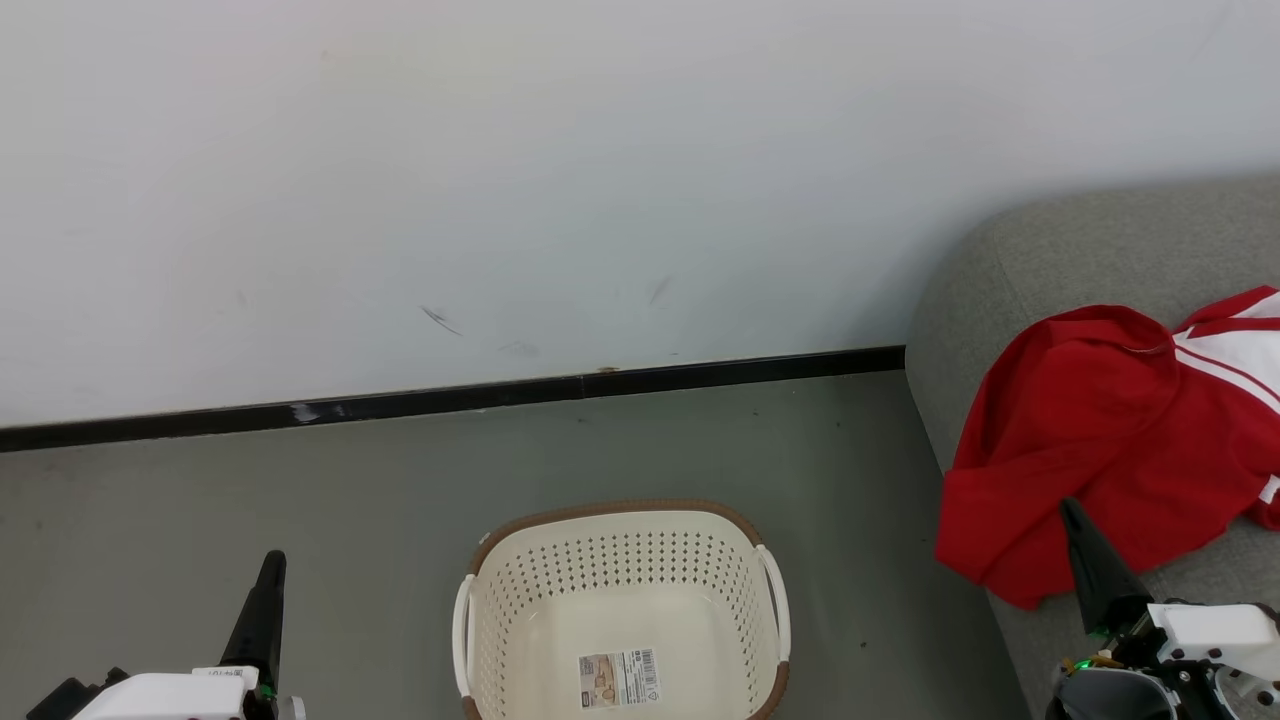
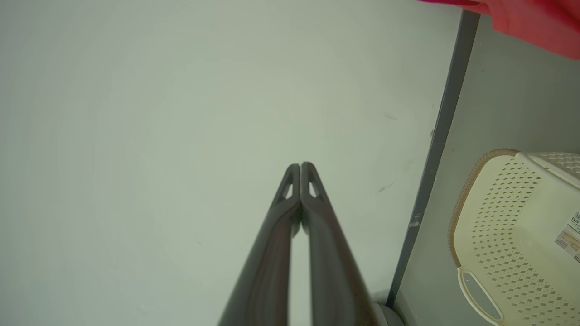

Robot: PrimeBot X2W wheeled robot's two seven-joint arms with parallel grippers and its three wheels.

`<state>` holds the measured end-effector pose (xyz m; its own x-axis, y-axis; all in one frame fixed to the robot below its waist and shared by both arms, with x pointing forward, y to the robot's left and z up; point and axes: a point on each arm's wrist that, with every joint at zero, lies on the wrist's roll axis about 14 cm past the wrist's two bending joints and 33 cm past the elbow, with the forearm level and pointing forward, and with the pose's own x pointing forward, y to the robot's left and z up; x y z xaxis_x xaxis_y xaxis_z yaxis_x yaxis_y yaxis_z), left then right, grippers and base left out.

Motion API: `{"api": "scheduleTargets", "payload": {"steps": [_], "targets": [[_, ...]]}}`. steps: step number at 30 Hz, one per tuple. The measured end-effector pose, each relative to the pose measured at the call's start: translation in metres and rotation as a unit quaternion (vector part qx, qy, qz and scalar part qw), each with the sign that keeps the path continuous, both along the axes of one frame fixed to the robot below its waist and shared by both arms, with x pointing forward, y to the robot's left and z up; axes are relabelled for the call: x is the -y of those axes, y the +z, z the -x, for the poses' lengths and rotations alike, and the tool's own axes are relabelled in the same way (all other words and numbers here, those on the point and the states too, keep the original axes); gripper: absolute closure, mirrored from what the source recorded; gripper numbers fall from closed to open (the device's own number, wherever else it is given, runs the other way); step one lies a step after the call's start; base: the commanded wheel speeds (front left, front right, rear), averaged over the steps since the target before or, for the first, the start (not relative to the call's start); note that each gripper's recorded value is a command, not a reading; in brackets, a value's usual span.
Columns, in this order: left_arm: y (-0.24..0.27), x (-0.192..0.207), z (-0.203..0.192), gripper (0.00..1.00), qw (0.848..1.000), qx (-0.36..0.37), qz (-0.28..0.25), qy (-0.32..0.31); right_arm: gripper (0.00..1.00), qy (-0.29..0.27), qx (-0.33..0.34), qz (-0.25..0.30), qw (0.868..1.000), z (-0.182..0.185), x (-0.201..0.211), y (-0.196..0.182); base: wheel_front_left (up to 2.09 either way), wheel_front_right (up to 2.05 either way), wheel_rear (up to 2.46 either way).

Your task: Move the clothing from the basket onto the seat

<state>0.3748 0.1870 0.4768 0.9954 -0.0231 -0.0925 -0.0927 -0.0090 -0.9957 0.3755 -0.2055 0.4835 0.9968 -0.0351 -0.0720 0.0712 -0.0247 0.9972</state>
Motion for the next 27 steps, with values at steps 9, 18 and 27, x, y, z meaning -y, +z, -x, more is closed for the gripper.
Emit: {"api": "scheduleTargets", "payload": {"steps": [9, 18, 27], "targets": [[0.0001, 0.0, 0.0, 1.0, 1.0, 0.0, 0.0, 0.0, 1.0, 0.0, 0.0, -0.001, 1.0, 0.0, 0.0, 0.0, 0.0, 0.0, 0.0], [0.0002, 0.0, 0.0, 1.0, 1.0, 0.0, 0.0, 0.0, 1.0, -0.001, 0.0, -0.001, 1.0, 0.0001, 0.0005, -0.0001, 0.0, 0.0, 0.0], [0.0003, 0.0003, -0.0001, 1.0, 1.0, 0.0, 0.0, -0.001, 1.0, -0.002, 0.0, -0.001, 1.0, 0.0001, 0.0007, -0.0002, 0.0, 0.0, 0.0]]}}
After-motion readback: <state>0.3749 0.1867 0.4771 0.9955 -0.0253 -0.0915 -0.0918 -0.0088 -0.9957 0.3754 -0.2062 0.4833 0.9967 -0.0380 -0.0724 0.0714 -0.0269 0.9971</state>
